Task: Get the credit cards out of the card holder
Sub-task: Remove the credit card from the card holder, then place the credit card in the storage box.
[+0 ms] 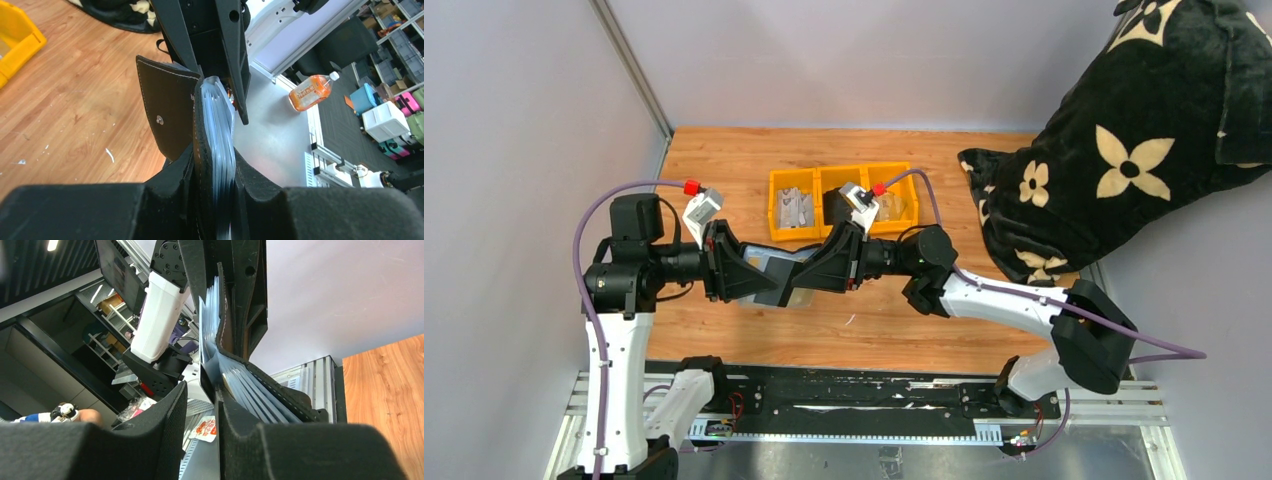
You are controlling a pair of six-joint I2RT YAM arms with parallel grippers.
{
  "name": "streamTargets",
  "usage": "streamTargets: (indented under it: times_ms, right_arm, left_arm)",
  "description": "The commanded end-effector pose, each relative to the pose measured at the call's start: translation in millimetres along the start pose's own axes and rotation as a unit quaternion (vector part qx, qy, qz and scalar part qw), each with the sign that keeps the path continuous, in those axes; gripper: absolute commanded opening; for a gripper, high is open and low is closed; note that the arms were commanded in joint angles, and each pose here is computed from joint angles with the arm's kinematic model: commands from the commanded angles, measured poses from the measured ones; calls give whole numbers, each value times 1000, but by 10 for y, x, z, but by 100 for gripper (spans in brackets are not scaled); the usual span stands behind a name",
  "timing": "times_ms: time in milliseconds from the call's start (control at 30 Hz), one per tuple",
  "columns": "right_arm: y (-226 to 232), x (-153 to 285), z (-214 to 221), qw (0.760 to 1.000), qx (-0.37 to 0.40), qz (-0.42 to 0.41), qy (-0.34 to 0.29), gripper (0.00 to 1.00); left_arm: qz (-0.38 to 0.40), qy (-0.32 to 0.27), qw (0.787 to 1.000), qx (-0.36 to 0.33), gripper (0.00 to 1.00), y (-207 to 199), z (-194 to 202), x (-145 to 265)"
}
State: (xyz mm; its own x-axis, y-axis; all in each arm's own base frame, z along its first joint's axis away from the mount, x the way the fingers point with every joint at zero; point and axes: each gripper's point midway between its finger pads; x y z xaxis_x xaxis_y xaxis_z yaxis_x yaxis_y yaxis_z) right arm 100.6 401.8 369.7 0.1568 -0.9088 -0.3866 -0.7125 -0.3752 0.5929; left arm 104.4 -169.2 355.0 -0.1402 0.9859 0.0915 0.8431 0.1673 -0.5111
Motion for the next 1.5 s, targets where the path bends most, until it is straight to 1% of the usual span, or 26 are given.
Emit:
streamTargets:
  times_ms: [0,67,167,367,433,533,633,667,700,767,800,900,967,1000,1100,1233,1267,1400,1467]
  right_arm:
    - [92,-124,-30,999,13,-30,-2,26]
    - [99,-126,-30,999,14,-32,-1,14]
    - [106,-79,-40,999,17,-30,-2,1]
    - [47,227,-114,1000,20,0,-11,0]
    - [4,361,-139,1000,22,18,-8,0]
    - [-82,563,-186,999,21,49,-7,0]
    - [-228,794,-277,995,22,95,6,0]
    - [-347,932,-371,991,24,129,6,0]
    - [-534,1086,-382,984,5,180,13,0]
    - [-822,1349,-423,964,13,263,27,0]
    - [-962,1459,-468,951,24,307,34,0]
    - [-1329,1657,-613,914,57,396,67,0]
    - [-1618,1787,-577,891,42,443,94,0]
    - [-1757,1821,-586,882,36,458,103,0]
    - [-2160,1834,-620,869,25,478,126,0]
    - [-2738,1885,-567,844,2,512,159,0]
    - [-2797,1850,-636,843,11,514,158,0]
    - [-3263,1902,-682,823,11,544,164,0]
    - [-3418,1903,-699,819,10,549,166,0]
  left_arm:
    - [24,-5,999,-20,13,-168,-103,6]
    - [20,-5,1000,-22,13,-168,-111,8]
    - [14,-4,1000,-26,12,-160,-125,10]
    - [-7,-2,999,-32,10,-97,-161,15]
    - [-30,0,999,-39,8,-19,-168,22]
    - [-67,5,997,-44,10,110,-178,41]
    - [-99,8,994,-47,7,213,-178,67]
    - [-112,10,992,-50,6,252,-177,79]
    - [-124,11,991,-54,5,286,-176,94]
    - [-146,14,987,-70,4,342,-173,124]
    - [-153,15,985,-77,4,360,-166,135]
    - [-155,16,983,-93,4,353,-150,144]
    - [-156,16,983,-99,4,339,-150,149]
    - [-157,16,982,-102,4,335,-152,151]
    - [-151,15,982,-111,3,303,-150,147]
    - [-135,11,984,-118,3,221,-152,131]
    - [-134,11,984,-120,3,211,-154,131]
    - [-130,9,984,-124,1,180,-159,129]
    - [-130,8,984,-126,1,166,-158,131]
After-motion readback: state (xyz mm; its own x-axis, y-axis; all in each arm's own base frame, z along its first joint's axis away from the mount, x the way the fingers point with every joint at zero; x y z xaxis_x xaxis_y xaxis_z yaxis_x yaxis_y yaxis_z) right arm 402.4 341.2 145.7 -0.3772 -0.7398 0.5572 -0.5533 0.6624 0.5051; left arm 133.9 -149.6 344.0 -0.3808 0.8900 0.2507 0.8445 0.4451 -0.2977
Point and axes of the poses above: each gripper's point midway between its finger pads, its own x axis back along the fingers, its own y axis along the line the jaws close on, z = x × y
